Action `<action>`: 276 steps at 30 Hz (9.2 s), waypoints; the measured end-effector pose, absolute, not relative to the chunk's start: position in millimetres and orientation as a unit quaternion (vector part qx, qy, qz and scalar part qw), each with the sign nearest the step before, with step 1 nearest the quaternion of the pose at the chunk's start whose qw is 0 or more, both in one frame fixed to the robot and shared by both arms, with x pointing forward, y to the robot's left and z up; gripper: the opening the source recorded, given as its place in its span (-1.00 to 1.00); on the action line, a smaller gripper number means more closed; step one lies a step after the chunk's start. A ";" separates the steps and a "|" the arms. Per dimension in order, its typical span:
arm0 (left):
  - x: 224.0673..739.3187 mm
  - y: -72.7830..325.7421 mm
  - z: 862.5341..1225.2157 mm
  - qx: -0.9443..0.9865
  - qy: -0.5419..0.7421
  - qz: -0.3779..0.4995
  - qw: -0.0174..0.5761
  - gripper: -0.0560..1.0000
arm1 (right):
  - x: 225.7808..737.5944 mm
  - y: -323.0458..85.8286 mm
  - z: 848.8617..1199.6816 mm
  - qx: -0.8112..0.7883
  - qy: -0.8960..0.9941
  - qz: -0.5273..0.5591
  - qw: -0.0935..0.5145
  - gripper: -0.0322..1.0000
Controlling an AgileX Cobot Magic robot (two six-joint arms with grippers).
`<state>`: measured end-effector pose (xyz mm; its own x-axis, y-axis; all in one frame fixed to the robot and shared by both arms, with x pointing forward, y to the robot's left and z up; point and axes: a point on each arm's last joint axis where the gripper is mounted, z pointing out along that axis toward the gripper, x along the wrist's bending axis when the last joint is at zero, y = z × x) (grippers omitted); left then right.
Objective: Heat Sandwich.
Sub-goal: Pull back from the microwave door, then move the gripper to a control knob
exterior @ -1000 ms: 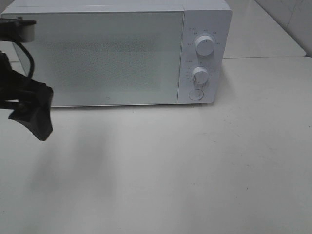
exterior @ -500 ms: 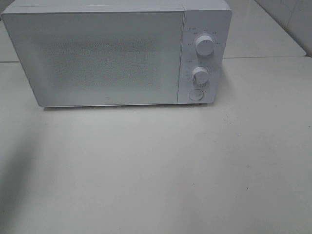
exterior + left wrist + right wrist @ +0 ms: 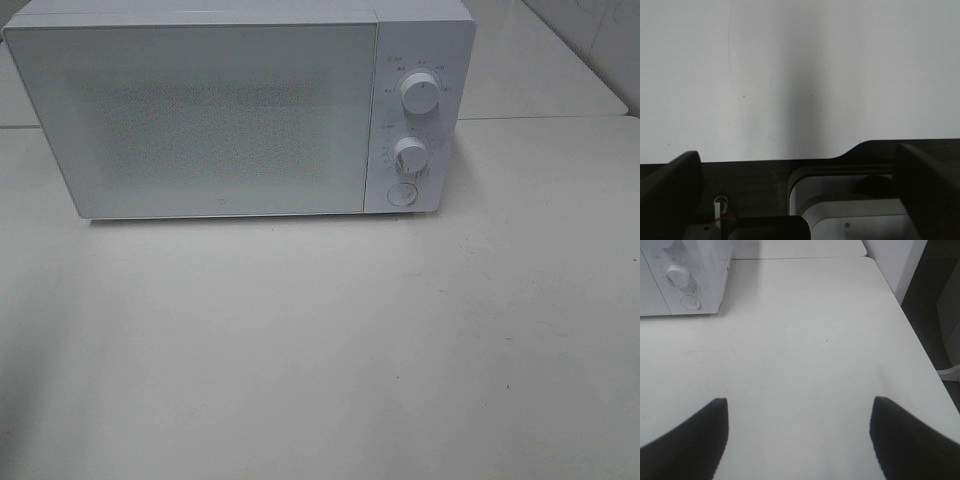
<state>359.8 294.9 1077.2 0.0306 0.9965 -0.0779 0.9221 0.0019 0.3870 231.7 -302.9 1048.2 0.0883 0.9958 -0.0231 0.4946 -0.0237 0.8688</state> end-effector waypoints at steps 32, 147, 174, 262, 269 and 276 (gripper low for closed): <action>230.7 295.0 1055.7 0.614 0.591 0.353 0.386 0.93 | 231.7 -302.9 1048.2 0.634 0.588 0.332 0.378 0.54; 230.3 295.0 1055.6 0.614 0.590 0.354 0.387 0.93 | 473.7 -268.6 971.9 0.551 0.577 0.415 0.437 0.54; 230.3 295.0 1055.6 0.614 0.590 0.354 0.387 0.93 | 492.9 -171.9 923.3 0.498 0.585 0.428 0.476 0.54; 230.3 295.0 1055.6 0.614 0.590 0.354 0.387 0.93 | 564.2 -130.0 870.8 0.541 0.550 0.446 0.453 0.50; 230.3 295.0 1055.6 0.614 0.590 0.354 0.387 0.93 | 564.2 -130.3 870.8 0.542 0.549 0.445 0.454 0.31; 230.3 295.0 1055.6 0.614 0.590 0.354 0.387 0.93 | 564.2 -130.6 870.7 0.543 0.549 0.444 0.455 -0.08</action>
